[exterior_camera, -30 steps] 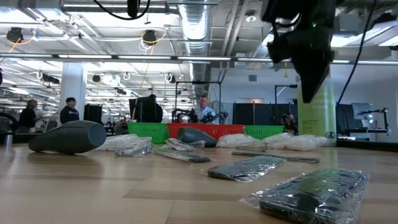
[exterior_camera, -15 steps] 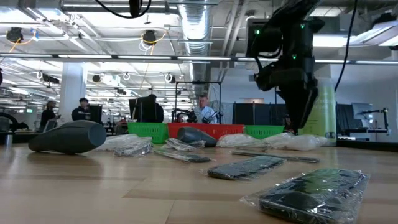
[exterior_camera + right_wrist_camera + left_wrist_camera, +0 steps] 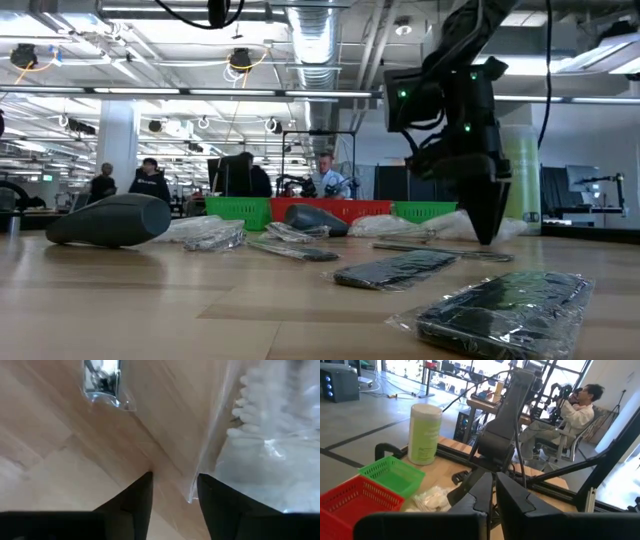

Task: Pick & Place Travel size toiletries
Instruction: Put the cotton pack into the left green basket

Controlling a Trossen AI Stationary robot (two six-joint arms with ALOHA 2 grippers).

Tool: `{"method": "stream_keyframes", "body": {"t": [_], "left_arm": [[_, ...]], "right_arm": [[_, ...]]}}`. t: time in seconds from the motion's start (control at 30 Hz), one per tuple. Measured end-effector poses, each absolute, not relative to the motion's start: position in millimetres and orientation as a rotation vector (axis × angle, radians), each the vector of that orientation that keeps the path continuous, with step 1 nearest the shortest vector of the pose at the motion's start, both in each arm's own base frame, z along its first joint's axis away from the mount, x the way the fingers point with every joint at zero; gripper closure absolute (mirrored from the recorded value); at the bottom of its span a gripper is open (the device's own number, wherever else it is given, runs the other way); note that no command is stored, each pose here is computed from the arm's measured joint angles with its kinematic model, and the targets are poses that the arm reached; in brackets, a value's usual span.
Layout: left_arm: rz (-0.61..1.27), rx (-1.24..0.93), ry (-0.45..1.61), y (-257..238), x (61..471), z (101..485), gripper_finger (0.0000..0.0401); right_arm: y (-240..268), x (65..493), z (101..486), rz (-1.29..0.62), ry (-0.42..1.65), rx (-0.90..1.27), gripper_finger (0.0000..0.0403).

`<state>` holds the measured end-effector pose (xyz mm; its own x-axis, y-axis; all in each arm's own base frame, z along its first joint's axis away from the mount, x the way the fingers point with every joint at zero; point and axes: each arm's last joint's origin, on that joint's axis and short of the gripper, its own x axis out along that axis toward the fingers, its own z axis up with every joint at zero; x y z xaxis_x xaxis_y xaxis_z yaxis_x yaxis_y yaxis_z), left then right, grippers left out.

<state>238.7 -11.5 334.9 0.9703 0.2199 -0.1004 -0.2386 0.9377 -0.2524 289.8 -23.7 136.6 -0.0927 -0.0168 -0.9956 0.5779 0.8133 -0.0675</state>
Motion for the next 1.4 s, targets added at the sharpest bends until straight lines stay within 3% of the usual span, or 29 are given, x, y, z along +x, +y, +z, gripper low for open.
{"method": "stream_keyframes", "body": {"t": [0.33,0.6,0.83,1.13,1.4], "left_arm": [[0.209,-0.269,0.082,-12.2,238.8,334.2,0.0384],[0.211,-0.242,0.103,-12.2,238.5,332.4,0.0384],[0.214,-0.203,0.134,-11.7,244.4,326.4,0.0384],[-0.063,-0.351,0.329,6.5,276.6,289.1,0.0398],[-0.137,-0.522,0.331,36.5,281.5,284.6,0.0376]], "right_arm": [[-21.9,284.2,139.4,-0.543,1.634,0.457,0.0394],[-17.0,271.5,176.1,-0.477,1.573,0.574,0.0401],[-8.0,270.1,234.2,-0.328,1.436,0.679,0.0402],[-0.7,304.5,318.7,-0.174,1.272,0.656,0.0403],[8.8,337.8,377.6,-0.021,1.165,0.601,0.0403]]}}
